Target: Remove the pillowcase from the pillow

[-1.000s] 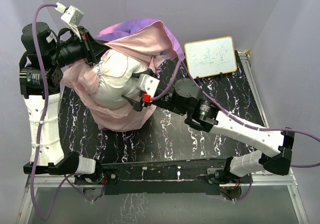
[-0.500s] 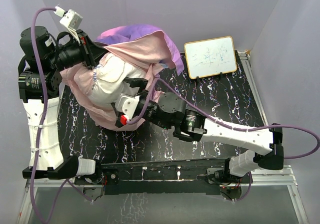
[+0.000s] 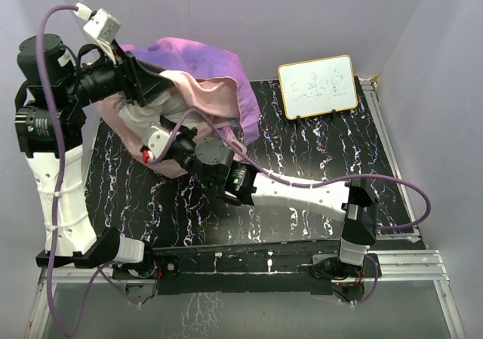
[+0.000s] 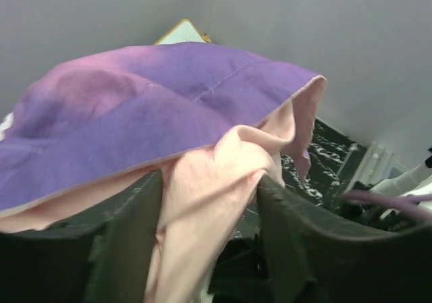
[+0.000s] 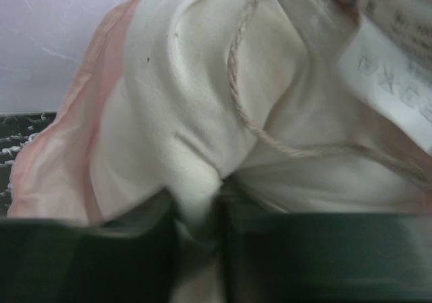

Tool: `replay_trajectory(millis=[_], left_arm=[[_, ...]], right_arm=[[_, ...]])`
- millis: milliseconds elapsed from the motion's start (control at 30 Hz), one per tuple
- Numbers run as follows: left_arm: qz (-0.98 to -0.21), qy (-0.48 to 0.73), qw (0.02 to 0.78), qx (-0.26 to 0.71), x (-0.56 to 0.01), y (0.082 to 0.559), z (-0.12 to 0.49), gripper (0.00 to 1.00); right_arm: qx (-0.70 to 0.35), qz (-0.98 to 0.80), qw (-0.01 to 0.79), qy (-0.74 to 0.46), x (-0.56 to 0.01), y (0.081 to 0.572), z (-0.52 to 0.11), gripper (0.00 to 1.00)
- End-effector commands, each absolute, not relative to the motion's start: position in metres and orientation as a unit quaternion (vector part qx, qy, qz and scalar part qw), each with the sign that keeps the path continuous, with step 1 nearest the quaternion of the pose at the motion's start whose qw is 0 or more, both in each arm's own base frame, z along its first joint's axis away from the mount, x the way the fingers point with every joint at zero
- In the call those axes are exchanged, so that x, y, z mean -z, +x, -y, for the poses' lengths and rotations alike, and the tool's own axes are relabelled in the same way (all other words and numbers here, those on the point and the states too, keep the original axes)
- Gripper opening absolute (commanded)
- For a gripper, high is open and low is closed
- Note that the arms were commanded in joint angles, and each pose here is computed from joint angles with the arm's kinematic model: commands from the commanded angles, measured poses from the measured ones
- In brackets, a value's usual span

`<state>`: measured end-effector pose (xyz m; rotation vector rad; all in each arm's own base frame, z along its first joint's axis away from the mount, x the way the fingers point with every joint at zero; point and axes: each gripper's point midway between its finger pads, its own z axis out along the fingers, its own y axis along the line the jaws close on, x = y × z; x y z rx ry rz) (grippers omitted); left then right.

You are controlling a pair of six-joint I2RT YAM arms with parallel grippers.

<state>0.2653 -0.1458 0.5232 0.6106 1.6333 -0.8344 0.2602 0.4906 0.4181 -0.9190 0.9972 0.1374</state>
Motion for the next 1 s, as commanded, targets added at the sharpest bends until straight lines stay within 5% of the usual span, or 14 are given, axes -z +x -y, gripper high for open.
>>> replay_trajectory(millis=[0, 167, 433, 633, 967], left_arm=[[-0.668, 0.299, 0.628, 0.265, -0.545, 0.242, 0.130, 0.66], [-0.657, 0.342, 0.646, 0.184, -0.534, 0.229, 0.115, 0.76], [-0.652, 0.413, 0.633, 0.062, -0.493, 0.222, 0.090, 0.78], [-0.595, 0.396, 0.698, -0.025, -0.518, 0.250, 0.074, 0.79], [-0.546, 0.319, 0.774, -0.032, -0.561, 0.279, 0.068, 0.69]], right_arm=[[-0.136, -0.468, 0.813, -0.318, -0.480, 0.264, -0.453, 0.08], [-0.160, -0.481, 0.809, -0.298, -0.495, 0.262, -0.438, 0.08], [-0.197, -0.479, 0.802, -0.297, -0.508, 0.256, -0.417, 0.08], [-0.221, -0.487, 0.786, -0.311, -0.507, 0.249, -0.417, 0.08], [-0.227, -0.510, 0.763, -0.325, -0.492, 0.248, -0.424, 0.08]])
